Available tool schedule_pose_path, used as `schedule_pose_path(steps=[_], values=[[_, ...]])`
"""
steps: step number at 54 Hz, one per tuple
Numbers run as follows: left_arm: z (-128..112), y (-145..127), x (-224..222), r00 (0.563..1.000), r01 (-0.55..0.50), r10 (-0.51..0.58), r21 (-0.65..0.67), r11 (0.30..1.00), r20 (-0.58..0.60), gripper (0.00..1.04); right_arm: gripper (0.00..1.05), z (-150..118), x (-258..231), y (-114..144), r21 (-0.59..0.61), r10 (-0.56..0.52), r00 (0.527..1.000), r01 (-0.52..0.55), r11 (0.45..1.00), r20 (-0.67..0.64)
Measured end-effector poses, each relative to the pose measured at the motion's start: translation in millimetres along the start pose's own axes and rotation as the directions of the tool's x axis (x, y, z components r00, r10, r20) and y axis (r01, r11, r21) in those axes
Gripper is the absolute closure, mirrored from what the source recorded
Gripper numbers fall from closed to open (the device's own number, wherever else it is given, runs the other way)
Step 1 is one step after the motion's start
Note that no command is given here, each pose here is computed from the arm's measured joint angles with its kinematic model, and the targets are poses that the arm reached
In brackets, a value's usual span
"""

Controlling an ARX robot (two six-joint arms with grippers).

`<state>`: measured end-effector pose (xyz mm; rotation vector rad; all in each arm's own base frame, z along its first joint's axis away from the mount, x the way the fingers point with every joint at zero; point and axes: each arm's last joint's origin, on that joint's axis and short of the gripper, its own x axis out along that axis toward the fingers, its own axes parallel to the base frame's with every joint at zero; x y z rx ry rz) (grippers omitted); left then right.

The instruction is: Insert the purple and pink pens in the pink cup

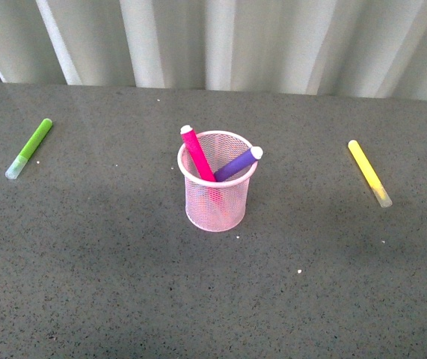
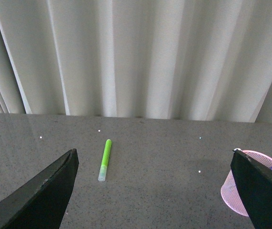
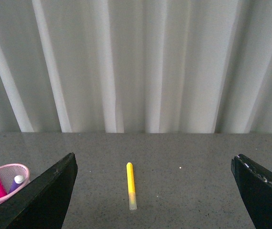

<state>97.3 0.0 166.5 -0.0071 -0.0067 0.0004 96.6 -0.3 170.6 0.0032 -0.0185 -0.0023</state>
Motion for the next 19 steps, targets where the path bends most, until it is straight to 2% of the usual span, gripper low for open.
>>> schedule_pose_path(steps=[19], values=[[0.0,0.0,0.0,1.0,0.0,0.0,0.0,1.0,0.0,0.07,0.07,0.0,0.0,0.0,0.0,0.0,1.0,0.0,1.0,0.0]])
